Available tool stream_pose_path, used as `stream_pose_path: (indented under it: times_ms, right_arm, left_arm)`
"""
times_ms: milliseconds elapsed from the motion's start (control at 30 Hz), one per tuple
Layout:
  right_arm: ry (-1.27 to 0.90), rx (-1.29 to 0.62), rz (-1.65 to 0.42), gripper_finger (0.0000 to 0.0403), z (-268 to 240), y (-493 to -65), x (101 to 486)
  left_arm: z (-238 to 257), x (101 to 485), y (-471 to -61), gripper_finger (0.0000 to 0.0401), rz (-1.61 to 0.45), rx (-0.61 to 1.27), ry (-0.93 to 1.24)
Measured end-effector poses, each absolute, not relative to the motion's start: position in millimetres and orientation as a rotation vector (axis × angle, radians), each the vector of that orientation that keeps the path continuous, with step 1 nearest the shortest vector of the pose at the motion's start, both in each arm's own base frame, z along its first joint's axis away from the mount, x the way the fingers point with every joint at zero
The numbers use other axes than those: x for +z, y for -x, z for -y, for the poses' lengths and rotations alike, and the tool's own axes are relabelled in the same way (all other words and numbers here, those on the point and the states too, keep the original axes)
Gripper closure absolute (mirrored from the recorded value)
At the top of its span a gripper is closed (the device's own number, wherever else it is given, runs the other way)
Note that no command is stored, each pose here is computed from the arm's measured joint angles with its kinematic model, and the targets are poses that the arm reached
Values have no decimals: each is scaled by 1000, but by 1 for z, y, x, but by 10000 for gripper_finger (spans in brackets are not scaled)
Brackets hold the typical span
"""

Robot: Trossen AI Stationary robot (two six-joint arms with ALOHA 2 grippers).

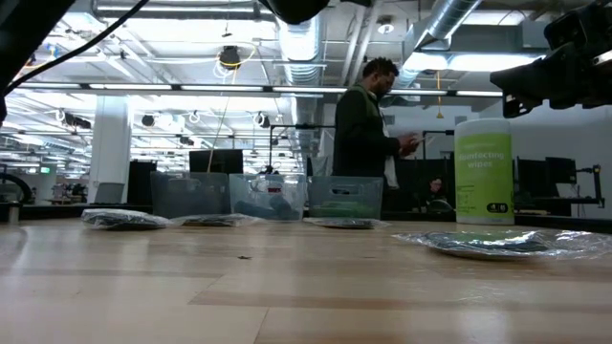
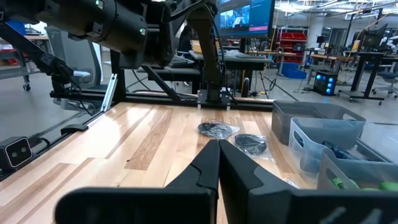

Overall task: Pick & Place Travel size toiletries
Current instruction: Put the blue razor into the white bin

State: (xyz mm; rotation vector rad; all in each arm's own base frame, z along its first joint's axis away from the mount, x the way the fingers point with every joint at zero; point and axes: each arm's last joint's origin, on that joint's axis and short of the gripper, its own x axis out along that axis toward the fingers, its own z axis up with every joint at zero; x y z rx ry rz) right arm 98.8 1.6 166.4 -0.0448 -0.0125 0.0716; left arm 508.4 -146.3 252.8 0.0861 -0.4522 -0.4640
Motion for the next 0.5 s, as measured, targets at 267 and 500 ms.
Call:
stream_pose_path:
  times_ms: [267,500]
  right_arm:
    - [45,71,12,403,-2,-99,166]
    - [112,68,15,403,-1,-99,166]
  left_arm:
    - [146,253,-507,384,430,-497,-15]
    - [136,270,-505,384,432,-486,6]
